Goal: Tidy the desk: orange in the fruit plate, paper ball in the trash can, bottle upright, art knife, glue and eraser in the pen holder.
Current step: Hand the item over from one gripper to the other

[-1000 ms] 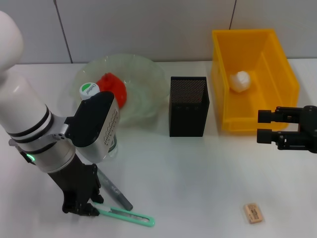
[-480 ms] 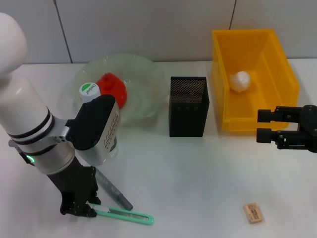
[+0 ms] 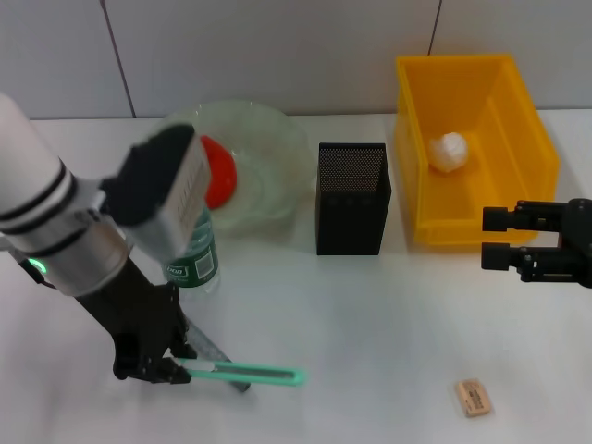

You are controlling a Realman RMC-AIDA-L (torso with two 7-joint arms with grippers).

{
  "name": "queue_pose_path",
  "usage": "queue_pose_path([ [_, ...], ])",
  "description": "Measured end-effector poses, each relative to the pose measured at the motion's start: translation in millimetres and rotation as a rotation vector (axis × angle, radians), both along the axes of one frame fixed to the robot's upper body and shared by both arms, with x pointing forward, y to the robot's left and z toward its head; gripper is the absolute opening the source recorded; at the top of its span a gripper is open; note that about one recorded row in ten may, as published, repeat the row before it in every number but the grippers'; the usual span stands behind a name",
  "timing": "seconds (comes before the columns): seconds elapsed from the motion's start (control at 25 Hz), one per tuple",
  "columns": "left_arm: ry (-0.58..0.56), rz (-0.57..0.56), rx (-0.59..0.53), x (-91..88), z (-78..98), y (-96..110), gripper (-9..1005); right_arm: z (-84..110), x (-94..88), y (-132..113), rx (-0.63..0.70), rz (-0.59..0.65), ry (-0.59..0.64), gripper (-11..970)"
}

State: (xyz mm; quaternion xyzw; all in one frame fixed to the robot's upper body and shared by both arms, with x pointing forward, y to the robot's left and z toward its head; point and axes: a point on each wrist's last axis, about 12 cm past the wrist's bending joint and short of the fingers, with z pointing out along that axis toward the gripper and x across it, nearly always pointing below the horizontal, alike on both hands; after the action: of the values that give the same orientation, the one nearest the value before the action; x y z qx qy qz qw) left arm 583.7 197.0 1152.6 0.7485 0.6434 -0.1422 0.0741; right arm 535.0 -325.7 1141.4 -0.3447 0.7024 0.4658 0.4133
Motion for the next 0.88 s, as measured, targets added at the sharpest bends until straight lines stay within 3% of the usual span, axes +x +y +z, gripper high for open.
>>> queue_pose_path([
  [0.12,0.061,0.049,-0.081,-1.7,16.9,1,196,-0.5,-1.7,-1,-0.001,0.003,-0.002,720],
  [0.24,0.094,0.080,-0.107,-2.5,22.0,1,196,-2.0,-3.7,-3,-0.007,0.004,0.002,720],
  [0.52,0.154,0.166,-0.131,-4.3,23.6,-2,195,-3.8,-6.3,-5,-0.047,0.025,0.005,720],
  [0.76,0.279,0.340,-0.217,-5.4,30.1,-12,196,-1.7,-8.0,-7,-0.070,0.047,-0.025,719],
  [0.88,0.293,0.357,-0.234,-5.6,31.3,-12,196,-1.6,-8.1,-9,-0.082,0.049,-0.029,719],
])
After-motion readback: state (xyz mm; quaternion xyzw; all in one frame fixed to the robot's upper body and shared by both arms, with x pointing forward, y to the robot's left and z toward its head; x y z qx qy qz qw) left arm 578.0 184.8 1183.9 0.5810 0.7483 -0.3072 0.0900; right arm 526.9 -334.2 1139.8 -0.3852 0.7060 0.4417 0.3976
